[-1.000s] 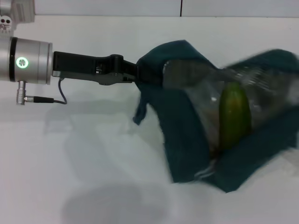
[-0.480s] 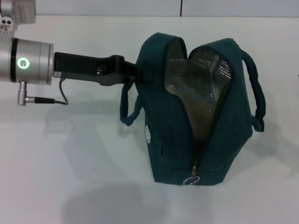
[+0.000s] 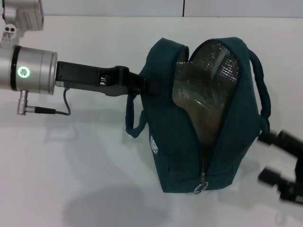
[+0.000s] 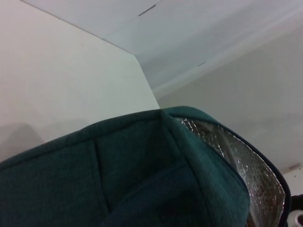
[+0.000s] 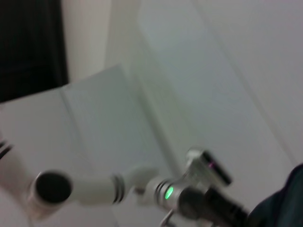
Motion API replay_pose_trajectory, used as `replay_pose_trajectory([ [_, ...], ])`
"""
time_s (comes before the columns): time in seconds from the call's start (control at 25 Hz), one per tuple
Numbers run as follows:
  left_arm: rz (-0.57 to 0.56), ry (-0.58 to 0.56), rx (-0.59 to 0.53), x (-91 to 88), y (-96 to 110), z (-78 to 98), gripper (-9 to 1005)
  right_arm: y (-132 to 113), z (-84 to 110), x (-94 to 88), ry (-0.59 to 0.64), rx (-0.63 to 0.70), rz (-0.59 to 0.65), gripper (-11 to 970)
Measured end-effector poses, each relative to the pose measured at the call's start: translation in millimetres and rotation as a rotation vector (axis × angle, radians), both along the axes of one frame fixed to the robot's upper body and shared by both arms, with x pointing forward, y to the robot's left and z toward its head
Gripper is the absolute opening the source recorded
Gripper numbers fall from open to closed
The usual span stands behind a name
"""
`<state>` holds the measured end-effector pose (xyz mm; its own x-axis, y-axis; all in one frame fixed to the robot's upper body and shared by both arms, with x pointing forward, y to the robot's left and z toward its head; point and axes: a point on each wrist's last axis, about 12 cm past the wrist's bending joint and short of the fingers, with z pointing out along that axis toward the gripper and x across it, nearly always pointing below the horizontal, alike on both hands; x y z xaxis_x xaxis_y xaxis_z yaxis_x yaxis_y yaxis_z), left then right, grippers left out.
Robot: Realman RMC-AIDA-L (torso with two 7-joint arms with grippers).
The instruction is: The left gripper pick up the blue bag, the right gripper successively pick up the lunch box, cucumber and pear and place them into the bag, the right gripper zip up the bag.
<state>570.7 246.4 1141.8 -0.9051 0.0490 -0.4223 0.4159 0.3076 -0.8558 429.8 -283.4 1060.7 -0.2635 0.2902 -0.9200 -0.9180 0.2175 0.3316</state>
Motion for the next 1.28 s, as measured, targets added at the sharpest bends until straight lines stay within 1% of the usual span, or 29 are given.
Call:
replay_pose_trajectory([
  [0.12, -0.002, 0.000, -0.001, 0.1, 0, -0.1, 46, 5, -6.3, -7.8, -0.018, -0.042, 0.048, 859],
  [0.28, -0.003, -0.001, -0.002, 0.3, -1, 0.1, 46, 8, -13.1, -11.0, -0.011, -0.086, 0.058, 859],
  [0.32, -0.003, -0.001, -0.002, 0.4, -1, 0.2, 46, 11, -19.8, -10.4, 0.013, -0.129, 0.054, 859],
  [0.44, -0.005, 0.000, -0.005, 0.2, -2, -0.1, 46, 16, -27.1, -7.7, 0.037, -0.183, 0.058, 858],
  [0.6, -0.004, 0.000, -0.006, 0.1, -3, -0.3, 46, 25, -34.5, -3.5, 0.056, -0.248, 0.097, 858],
  [0.72, -0.004, 0.000, -0.007, 0.1, -3, -0.5, 46, 31, -37.6, -0.7, 0.066, -0.281, 0.125, 858],
  [1.0, -0.003, 0.002, -0.009, -0.6, -3, -1.2, 47, 32, -41.9, 5.5, 0.081, -0.318, 0.095, 858],
  [1.28, -0.007, -0.006, -0.014, 0.1, -6, -0.7, 47, 42, -43.0, 15.5, 0.072, -0.363, 0.124, 857],
])
